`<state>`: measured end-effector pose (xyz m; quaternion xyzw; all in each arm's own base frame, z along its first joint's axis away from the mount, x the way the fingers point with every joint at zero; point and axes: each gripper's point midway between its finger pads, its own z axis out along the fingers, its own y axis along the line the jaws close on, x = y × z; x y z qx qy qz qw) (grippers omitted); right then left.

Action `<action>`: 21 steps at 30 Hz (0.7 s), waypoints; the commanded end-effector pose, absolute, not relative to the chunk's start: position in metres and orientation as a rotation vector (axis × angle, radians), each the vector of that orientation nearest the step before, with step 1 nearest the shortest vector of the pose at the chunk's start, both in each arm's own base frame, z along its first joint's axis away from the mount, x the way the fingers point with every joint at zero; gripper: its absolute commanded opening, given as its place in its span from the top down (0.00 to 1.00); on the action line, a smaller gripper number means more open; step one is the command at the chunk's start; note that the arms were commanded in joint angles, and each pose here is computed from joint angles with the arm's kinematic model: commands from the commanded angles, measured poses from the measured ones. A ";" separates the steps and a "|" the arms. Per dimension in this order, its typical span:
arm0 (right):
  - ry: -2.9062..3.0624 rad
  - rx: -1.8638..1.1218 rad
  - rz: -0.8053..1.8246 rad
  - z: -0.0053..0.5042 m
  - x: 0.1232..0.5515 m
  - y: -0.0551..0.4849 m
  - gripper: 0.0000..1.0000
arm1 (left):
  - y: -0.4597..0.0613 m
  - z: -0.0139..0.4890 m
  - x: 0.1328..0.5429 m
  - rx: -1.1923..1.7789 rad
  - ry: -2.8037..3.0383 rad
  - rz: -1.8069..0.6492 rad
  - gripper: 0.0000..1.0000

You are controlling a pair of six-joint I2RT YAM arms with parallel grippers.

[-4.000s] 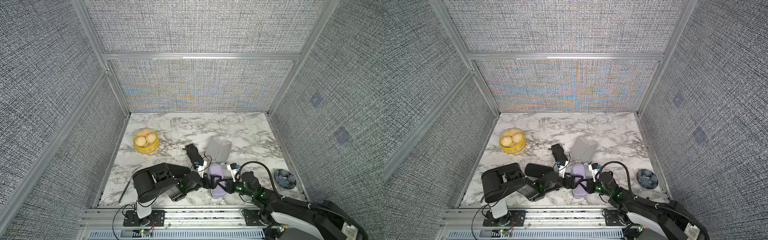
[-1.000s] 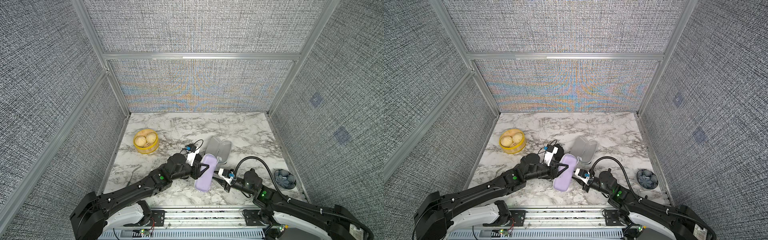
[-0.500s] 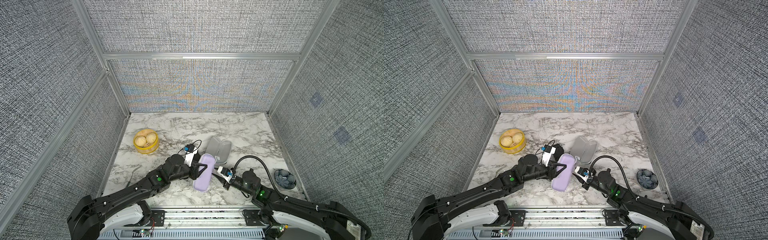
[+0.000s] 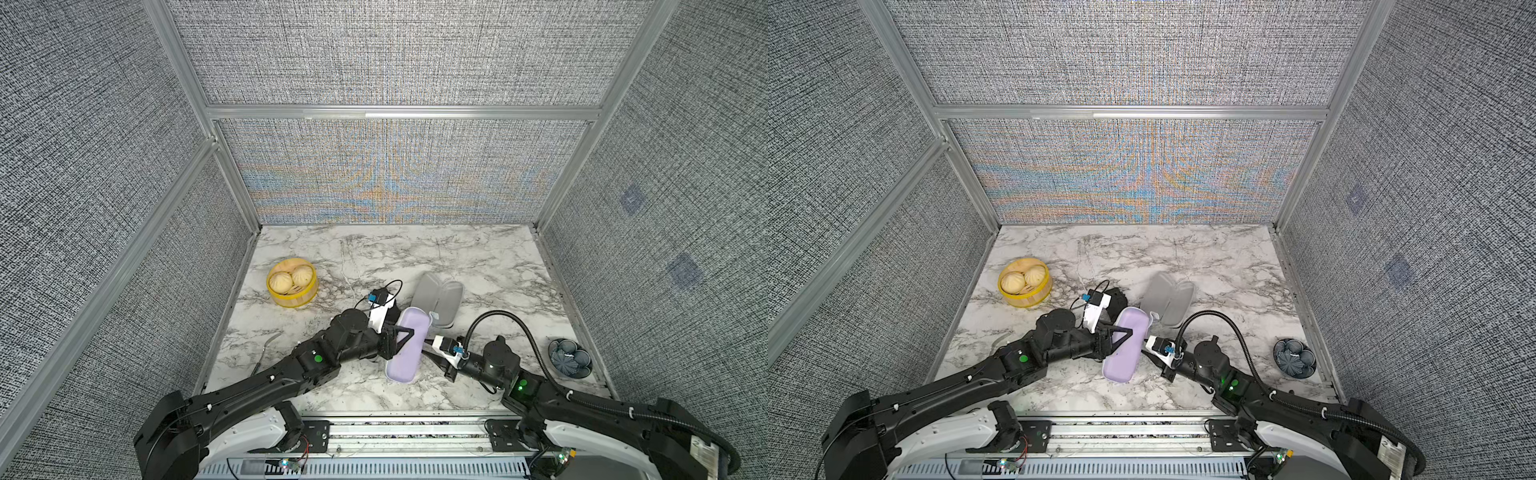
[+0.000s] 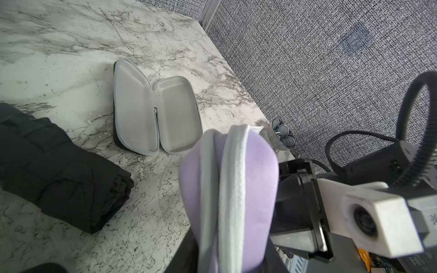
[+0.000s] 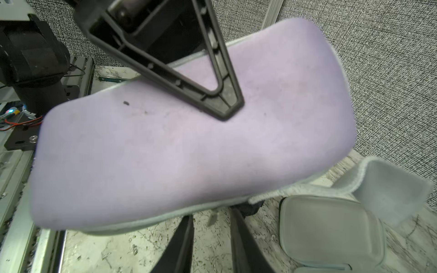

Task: Put umbrellas into zippered umbrella sleeves
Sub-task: Zip the zipper on the umbrella sleeve.

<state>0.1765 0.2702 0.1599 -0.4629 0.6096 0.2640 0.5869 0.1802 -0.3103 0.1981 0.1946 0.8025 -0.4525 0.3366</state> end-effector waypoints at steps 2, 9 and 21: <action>1.354 -1.062 0.629 0.181 0.179 0.279 0.83 | -0.316 0.209 0.182 0.507 2.044 -1.218 1.00; 1.396 -1.097 0.623 0.167 0.179 0.282 1.00 | -0.318 0.207 0.184 0.510 2.051 -1.211 1.00; 1.484 -1.219 0.677 0.124 0.143 0.280 1.00 | -0.314 0.206 0.204 0.439 2.042 -1.172 1.00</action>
